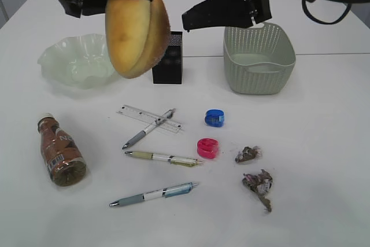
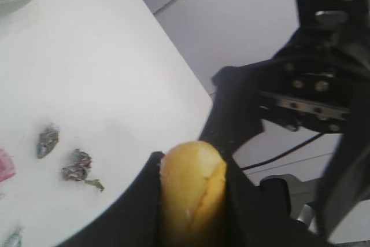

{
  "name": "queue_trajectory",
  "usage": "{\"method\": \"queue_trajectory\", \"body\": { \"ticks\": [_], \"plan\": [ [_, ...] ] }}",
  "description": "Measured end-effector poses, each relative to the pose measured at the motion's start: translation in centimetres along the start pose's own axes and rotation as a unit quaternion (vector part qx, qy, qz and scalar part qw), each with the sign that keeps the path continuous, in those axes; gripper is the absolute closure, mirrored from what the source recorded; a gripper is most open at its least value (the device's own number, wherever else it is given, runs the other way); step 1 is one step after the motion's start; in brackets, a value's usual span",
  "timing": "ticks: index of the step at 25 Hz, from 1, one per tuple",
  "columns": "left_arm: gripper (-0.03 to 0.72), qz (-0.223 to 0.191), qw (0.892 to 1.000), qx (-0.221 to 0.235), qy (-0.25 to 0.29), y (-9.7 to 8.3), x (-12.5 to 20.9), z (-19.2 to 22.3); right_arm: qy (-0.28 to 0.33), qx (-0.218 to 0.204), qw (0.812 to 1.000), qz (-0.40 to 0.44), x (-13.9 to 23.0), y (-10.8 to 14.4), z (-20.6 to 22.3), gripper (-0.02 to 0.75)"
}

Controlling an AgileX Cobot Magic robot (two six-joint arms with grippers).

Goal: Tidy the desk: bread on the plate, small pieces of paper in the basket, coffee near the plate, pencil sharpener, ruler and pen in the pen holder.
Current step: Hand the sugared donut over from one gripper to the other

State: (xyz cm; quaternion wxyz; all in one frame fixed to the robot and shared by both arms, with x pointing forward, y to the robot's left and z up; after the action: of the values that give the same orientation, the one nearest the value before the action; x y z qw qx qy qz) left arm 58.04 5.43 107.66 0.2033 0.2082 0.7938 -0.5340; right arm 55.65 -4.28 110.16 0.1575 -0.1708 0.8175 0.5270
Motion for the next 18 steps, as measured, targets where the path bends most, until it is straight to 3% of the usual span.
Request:
{"method": "queue_trajectory", "body": {
  "ticks": [9,14,18],
  "plan": [
    [0.519,-0.01,0.999,-0.029,-0.024,2.2,-1.0,-2.2,0.006,0.023,1.0,-0.018,0.5,-0.2,-0.4,0.186],
    [0.519,-0.015,0.998,-0.046,-0.038,3.4,-1.5,-3.5,0.043,0.106,0.993,-0.041,1.7,-3.4,-0.9,0.186],
    [0.519,-0.016,0.996,-0.073,-0.046,4.8,-1.7,-4.6,0.078,0.199,0.976,-0.044,2.8,-6.9,-2.1,0.186]
  ]
}}
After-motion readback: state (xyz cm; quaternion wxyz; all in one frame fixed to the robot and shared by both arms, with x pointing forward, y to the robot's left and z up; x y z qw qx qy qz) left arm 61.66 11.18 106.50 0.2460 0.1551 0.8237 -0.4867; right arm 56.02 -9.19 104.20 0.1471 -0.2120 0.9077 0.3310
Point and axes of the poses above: a point on each arm's last joint axis where the gripper is mounted, z pointing out along that axis toward the gripper, y along the wrist's bending axis when the last joint is at zero, x = y × z, the point moved 10 cm from there along z, pointing out along that axis toward the gripper, and after that the axes turned 1 degree about z, right-handed, at the moved point
